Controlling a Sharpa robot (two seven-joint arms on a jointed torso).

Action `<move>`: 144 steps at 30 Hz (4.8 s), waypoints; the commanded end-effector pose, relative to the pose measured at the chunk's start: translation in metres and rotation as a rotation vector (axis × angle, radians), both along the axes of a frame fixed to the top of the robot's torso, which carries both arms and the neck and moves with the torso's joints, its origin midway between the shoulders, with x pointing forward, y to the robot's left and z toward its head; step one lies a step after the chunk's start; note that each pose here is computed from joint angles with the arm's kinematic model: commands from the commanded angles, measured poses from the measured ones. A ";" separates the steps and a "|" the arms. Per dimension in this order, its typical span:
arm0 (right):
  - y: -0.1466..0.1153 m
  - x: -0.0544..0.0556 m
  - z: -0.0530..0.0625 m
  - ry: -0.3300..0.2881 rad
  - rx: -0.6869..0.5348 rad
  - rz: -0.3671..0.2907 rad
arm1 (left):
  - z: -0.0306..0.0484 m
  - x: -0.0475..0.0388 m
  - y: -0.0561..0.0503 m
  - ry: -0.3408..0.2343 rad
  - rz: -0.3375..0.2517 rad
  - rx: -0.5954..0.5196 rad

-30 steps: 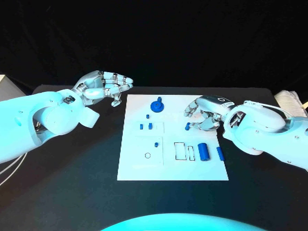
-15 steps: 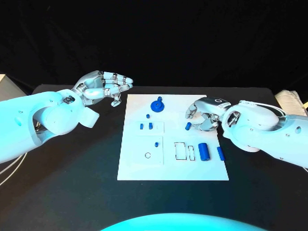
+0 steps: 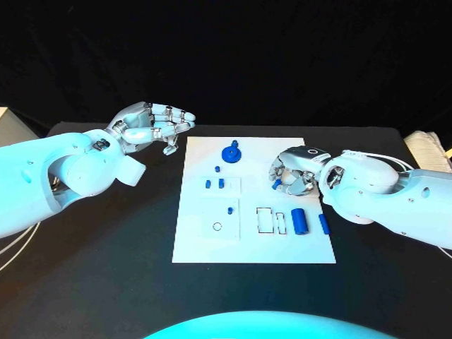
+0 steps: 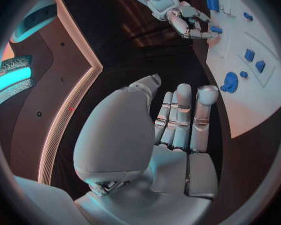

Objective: Assemble the parts on the task board

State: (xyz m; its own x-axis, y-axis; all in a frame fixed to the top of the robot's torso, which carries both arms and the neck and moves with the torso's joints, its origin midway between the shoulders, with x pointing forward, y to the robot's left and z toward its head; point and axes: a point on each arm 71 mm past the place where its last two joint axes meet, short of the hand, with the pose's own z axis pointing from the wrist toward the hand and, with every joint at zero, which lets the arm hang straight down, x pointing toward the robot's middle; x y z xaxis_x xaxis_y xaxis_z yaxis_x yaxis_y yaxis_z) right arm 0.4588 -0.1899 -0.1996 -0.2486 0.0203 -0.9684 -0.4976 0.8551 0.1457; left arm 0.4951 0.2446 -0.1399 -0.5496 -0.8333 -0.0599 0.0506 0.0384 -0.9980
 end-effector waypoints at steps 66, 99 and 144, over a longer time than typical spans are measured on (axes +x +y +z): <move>0.113 -0.068 0.017 -0.036 0.194 0.322 | -0.0009 0.0045 -0.011 0.007 -0.025 -0.032; 0.132 -0.075 -0.022 0.017 0.131 0.349 | -0.0013 0.0038 -0.012 0.013 -0.031 -0.030; 0.134 -0.071 -0.030 0.013 0.069 0.345 | -0.0019 0.0032 -0.011 0.021 -0.034 -0.025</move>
